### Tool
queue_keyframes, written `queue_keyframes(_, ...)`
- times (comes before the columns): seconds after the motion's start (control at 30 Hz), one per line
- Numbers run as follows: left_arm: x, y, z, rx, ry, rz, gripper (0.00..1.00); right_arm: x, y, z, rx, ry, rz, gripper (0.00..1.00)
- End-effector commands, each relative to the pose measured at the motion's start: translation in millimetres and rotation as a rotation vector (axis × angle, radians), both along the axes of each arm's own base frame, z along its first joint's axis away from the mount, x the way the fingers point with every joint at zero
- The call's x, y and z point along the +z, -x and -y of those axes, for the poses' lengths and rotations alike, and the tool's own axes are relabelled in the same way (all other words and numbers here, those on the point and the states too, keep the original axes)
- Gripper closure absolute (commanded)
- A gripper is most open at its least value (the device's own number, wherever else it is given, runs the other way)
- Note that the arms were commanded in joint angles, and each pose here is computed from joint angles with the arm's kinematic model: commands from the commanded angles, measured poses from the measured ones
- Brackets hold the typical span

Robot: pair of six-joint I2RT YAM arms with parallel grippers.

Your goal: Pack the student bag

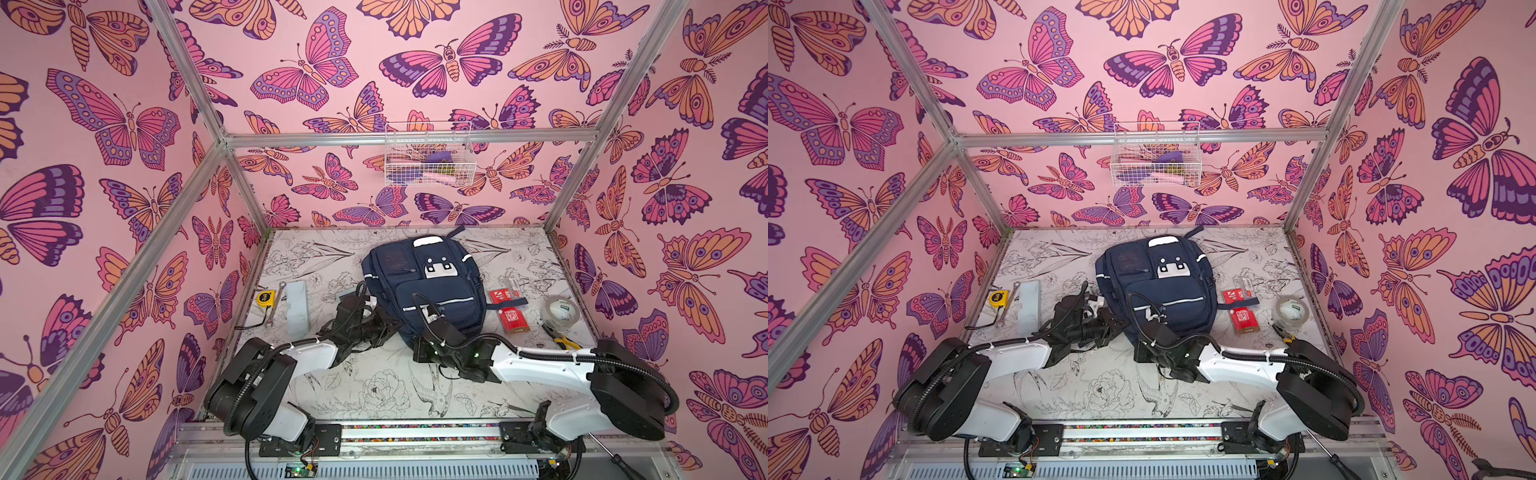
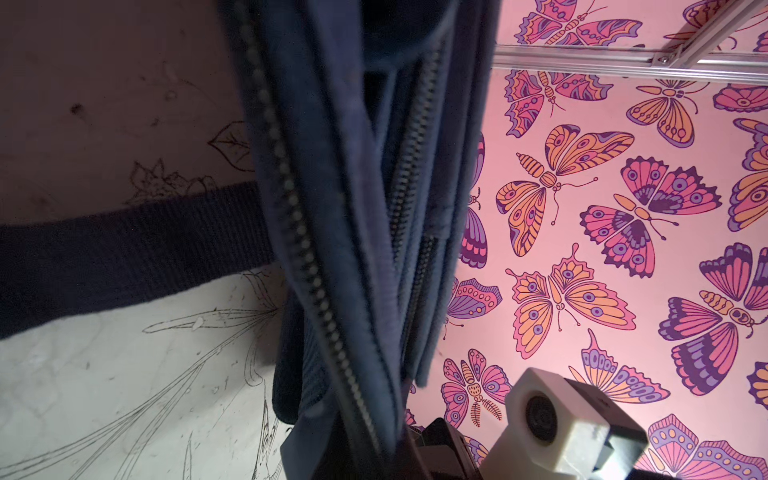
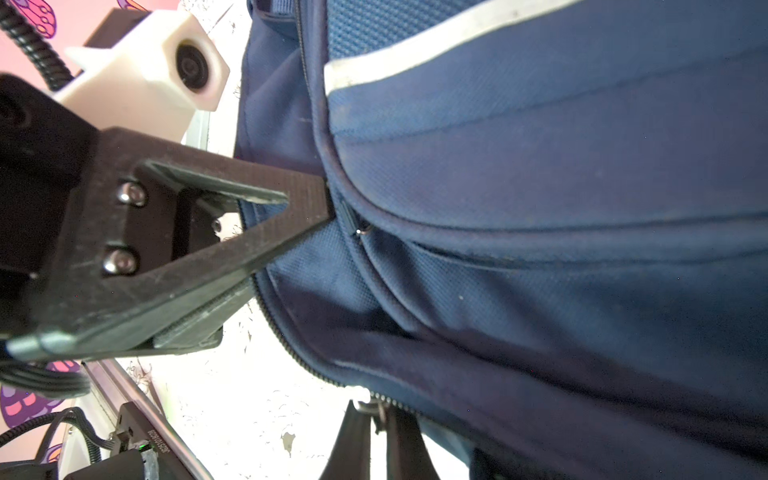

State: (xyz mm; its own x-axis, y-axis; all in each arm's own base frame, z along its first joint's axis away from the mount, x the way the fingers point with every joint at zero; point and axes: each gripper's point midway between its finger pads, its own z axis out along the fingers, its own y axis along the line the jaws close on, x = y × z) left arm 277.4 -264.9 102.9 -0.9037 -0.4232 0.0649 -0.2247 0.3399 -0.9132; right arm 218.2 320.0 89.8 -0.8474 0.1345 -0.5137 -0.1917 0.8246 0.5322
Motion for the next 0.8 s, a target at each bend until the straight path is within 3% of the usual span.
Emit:
queue_keyframes(0.0, 23.1, 7.7, 13.5, -0.085, 0.07, 0.086, 1.0, 13.5, -3.1, 10.8, -0.041, 0.014, 0.001, 1.0)
queue_keyframes(0.23, 2.3, 2.4, -7.0, -0.042, -0.083, 0.041, 1.0, 10.7, 34.3, 65.3, -0.043, 0.251, -0.168, 1.0)
queue_keyframes(0.4, -4.1, -2.8, -17.4, -0.028, -0.157, 0.028, 1.0, 18.8, 50.7, 108.5, -0.025, 0.446, -0.202, 1.0)
queue_keyframes(0.6, -14.8, -4.1, -34.3, -0.019, -0.268, -0.001, 1.0, 25.4, 43.3, 163.5, -0.046, 0.676, -0.216, 1.0)
queue_keyframes(0.77, -18.3, -9.3, -53.8, -0.003, -0.363, -0.009, 1.0, 18.6, 27.4, 210.8, -0.131, 0.777, -0.259, 1.0)
